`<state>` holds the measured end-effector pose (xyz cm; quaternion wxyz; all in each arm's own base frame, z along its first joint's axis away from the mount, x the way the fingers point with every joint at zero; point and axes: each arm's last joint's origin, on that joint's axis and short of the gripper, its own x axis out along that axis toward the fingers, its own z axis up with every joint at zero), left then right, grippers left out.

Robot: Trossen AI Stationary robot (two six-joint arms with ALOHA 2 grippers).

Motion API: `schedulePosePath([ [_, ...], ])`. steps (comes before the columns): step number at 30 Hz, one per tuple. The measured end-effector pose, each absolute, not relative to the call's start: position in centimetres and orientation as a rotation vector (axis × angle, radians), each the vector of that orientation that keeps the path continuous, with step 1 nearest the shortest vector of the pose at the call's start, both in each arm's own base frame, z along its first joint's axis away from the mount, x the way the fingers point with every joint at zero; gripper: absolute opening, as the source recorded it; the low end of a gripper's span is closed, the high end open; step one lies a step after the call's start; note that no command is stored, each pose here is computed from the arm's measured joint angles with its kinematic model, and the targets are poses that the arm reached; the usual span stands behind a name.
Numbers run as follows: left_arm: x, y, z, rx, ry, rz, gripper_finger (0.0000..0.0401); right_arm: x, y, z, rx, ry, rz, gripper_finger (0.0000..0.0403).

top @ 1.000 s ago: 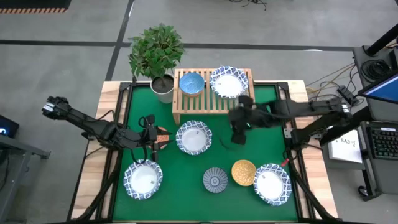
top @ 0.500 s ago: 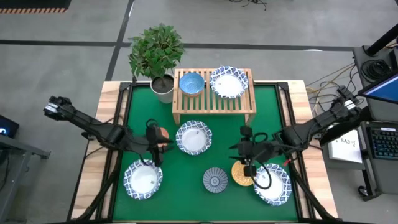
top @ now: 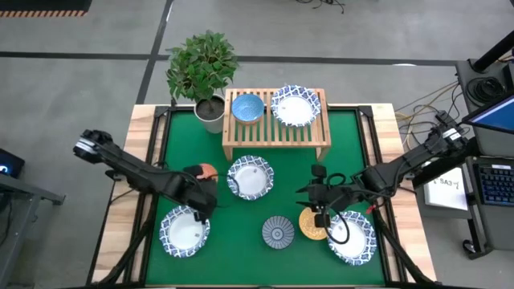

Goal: Place and stack bowls onto a shelf
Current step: Stack the orange patterned bowl on top of the light blue patterned bowl on the shelf

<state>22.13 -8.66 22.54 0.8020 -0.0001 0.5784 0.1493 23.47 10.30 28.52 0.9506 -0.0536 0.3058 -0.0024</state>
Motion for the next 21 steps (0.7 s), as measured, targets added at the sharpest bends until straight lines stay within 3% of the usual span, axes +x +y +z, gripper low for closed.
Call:
schedulePosePath([
  [6,22.6,-8.7,20.9,0.155,1.327,0.263,0.0113,23.4,10.3,27.8,-0.106,0.632,-0.008,0.0142],
  [21,21.9,-8.0,18.1,0.049,1.283,0.345,0.0113,23.4,10.2,27.6,-0.118,0.640,-0.006,0.0137],
])
